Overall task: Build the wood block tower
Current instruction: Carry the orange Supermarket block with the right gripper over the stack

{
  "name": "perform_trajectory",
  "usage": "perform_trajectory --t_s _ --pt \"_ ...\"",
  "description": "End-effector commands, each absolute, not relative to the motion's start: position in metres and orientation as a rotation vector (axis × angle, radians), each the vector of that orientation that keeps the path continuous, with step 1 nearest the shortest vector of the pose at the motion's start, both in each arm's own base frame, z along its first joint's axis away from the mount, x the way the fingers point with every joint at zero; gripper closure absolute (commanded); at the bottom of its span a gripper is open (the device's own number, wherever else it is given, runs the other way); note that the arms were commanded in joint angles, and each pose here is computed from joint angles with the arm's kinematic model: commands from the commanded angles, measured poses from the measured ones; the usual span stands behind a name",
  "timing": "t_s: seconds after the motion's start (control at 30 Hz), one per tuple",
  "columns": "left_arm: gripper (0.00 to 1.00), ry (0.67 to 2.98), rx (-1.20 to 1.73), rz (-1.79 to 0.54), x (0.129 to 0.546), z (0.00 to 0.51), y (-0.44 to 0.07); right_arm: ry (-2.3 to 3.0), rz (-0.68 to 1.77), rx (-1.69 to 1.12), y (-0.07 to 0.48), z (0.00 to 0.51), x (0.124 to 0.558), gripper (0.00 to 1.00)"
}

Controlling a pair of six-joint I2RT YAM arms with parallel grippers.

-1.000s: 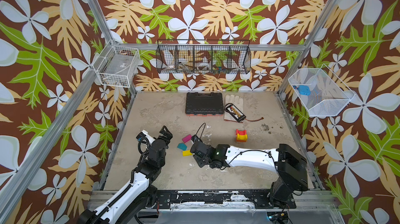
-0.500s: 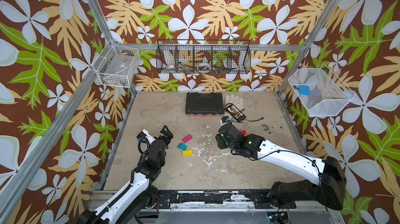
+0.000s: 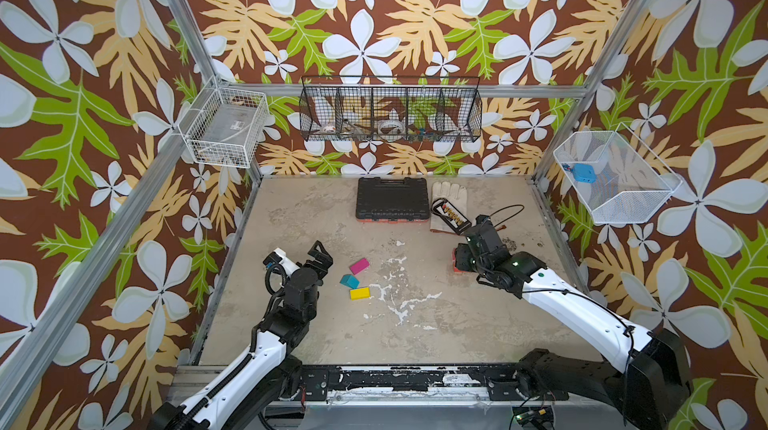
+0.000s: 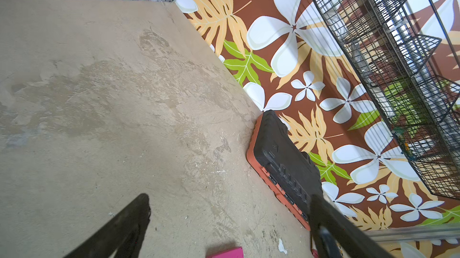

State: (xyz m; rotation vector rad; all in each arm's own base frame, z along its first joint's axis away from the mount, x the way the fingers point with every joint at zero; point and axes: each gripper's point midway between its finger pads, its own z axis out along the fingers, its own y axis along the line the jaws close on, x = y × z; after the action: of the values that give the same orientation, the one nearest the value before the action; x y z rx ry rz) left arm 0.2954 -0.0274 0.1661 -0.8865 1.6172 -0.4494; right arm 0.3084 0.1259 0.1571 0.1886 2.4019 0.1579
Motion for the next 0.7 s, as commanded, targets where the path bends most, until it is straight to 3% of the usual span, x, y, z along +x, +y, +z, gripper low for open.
perform_trajectory --t_s 0.0,0.67 --pt "0.0 1.589 -0.89 -0.464 0.297 0.173 -0.027 2.407 0.159 0.205 0.126 0.155 0.31 0.76" --pt "0.0 1.586 -0.889 -0.468 0.297 0.174 -0.027 2.467 0.098 0.247 0.129 0.126 0.321 0.82"
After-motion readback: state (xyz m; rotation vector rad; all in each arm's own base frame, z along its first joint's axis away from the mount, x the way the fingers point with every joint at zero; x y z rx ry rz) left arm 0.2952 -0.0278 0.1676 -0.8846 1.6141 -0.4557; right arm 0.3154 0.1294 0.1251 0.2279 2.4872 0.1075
